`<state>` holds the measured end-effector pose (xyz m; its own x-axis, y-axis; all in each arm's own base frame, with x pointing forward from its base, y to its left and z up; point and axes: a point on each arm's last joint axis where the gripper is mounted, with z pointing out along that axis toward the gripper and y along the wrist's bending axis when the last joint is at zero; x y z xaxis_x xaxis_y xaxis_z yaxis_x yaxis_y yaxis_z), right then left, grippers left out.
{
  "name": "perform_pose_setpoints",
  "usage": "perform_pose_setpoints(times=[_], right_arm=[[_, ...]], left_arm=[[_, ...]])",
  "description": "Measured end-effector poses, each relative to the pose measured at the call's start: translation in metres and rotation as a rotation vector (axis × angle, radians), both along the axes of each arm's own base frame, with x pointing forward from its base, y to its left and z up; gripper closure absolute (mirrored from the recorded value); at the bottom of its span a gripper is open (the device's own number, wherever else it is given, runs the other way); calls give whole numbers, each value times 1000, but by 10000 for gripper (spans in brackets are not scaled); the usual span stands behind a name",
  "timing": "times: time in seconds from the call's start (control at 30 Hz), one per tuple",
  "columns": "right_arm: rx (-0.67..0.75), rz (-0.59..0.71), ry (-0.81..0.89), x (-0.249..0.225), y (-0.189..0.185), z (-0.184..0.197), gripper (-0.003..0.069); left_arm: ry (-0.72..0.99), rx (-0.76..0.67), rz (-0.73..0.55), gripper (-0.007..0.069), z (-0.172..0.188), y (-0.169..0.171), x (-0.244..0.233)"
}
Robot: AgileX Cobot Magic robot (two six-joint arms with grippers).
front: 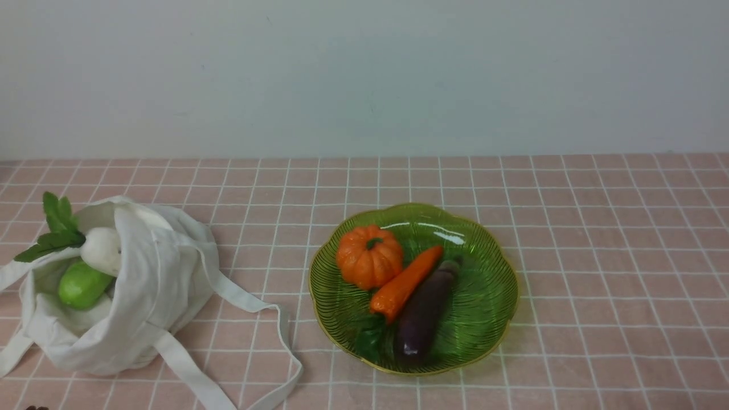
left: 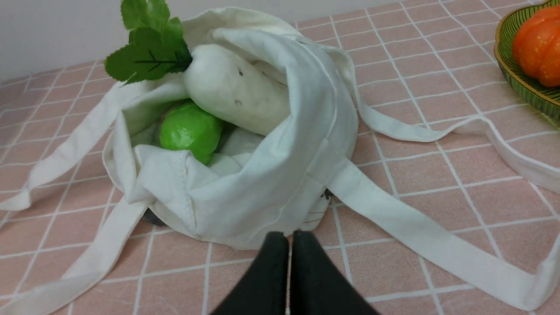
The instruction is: Take vegetables from bag on pink coffee tablecloth place on plate.
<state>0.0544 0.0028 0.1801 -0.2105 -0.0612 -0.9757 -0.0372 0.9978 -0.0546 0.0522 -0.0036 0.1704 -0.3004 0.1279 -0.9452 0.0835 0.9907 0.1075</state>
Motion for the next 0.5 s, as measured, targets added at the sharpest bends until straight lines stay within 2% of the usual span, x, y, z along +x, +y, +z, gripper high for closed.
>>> perform_pose_setpoints(times=[0.5], right_arm=[[-5, 1, 0, 0, 0, 0, 673]], left_arm=[[0, -1, 0, 630, 0, 0, 0]])
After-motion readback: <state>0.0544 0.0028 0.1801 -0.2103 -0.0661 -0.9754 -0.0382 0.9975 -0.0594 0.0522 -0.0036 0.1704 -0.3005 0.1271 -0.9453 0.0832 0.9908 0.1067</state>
